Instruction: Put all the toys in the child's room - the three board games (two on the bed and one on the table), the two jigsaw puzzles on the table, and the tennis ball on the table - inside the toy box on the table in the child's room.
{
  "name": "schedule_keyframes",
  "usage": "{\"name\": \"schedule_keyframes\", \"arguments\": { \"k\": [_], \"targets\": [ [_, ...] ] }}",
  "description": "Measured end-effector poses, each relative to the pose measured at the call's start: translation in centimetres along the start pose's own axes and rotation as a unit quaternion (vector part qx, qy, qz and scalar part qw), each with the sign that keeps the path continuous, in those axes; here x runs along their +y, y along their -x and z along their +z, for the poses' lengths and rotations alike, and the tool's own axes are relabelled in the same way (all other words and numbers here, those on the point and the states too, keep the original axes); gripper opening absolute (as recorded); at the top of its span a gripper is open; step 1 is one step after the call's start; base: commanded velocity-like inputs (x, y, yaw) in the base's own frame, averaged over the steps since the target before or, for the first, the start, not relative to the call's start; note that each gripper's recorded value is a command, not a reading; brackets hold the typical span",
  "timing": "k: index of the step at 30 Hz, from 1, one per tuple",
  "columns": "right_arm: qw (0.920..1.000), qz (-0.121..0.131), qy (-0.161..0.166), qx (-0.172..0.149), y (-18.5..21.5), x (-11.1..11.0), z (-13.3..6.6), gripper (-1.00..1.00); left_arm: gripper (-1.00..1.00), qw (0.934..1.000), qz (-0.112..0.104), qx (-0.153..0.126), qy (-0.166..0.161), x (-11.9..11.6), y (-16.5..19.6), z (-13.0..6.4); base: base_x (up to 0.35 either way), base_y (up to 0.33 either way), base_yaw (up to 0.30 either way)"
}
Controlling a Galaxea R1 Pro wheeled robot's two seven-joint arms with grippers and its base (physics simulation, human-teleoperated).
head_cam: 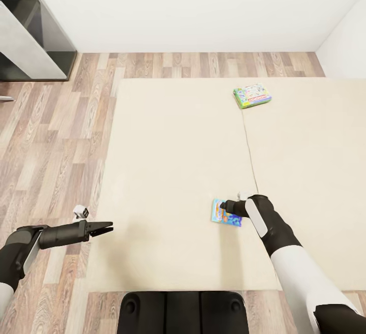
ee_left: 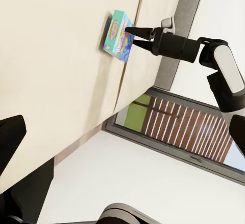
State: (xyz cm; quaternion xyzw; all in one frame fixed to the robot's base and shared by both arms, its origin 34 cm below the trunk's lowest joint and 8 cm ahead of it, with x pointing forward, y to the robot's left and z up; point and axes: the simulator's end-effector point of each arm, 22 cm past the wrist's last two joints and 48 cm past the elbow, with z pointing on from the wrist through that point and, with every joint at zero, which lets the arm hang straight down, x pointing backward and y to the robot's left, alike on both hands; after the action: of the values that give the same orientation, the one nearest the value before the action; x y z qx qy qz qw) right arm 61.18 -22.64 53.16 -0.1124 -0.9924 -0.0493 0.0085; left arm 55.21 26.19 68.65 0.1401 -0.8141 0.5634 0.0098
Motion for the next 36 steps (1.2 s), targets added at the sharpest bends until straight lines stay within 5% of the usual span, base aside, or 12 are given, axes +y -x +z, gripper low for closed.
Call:
{"name": "schedule_keyframes", "arguments": {
  "k": [36],
  "targets": [
    [0.9999, 0.006, 0.009, 0.002, -0.15, 0.48, 0.09, 1.0, 1.0, 1.0, 0.0, 0.0, 0.0, 0.02, 0.02, 0.0, 0.0, 0.072, 0.0]
  ]
}}
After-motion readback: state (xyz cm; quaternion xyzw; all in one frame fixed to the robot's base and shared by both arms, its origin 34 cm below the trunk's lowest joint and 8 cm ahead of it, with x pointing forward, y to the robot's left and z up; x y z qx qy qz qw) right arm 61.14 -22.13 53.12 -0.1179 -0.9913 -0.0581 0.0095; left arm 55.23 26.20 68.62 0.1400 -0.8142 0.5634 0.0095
